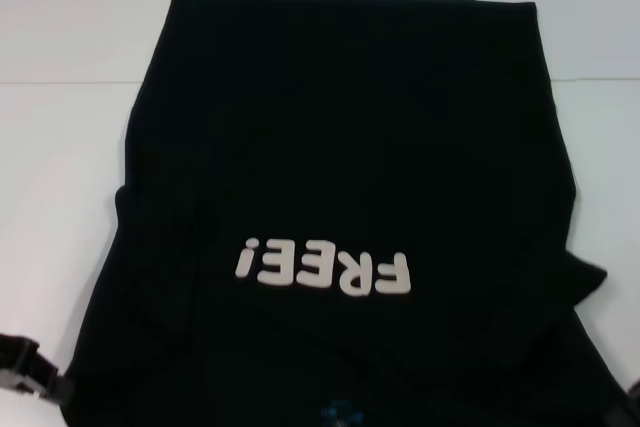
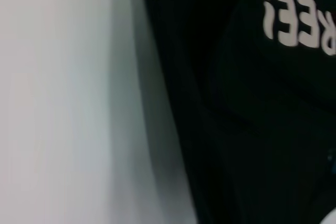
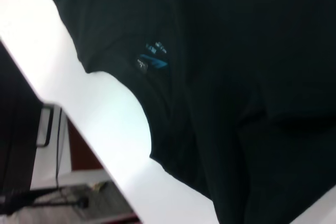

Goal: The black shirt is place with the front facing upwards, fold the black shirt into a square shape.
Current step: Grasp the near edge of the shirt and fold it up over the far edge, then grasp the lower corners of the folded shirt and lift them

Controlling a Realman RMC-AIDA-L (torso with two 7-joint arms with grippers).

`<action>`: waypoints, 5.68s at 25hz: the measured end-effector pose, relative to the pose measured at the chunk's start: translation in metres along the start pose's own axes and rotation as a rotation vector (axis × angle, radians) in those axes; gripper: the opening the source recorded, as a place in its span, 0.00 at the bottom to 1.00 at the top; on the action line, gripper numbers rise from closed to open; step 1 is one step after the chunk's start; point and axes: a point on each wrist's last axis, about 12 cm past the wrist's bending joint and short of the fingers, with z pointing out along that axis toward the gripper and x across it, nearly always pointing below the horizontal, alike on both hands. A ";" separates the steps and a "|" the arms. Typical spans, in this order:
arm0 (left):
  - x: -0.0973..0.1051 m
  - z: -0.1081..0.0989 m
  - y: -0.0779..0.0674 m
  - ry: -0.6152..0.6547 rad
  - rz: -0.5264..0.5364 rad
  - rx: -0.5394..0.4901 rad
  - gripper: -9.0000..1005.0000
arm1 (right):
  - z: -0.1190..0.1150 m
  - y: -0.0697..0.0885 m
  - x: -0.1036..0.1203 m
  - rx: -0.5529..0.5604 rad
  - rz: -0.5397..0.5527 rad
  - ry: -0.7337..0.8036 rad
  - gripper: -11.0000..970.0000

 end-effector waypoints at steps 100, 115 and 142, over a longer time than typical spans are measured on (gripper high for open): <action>-0.049 0.018 0.020 -0.776 -0.144 0.169 0.70 | 0.033 -0.047 0.020 0.227 -0.225 -1.057 0.72; -0.049 0.027 0.018 -0.645 -0.114 0.081 0.85 | 0.095 -0.021 0.027 0.185 -0.512 -0.880 0.98; -0.056 0.047 0.004 -0.580 -0.056 0.059 0.72 | 0.094 -0.021 0.029 0.174 -0.500 -0.892 0.98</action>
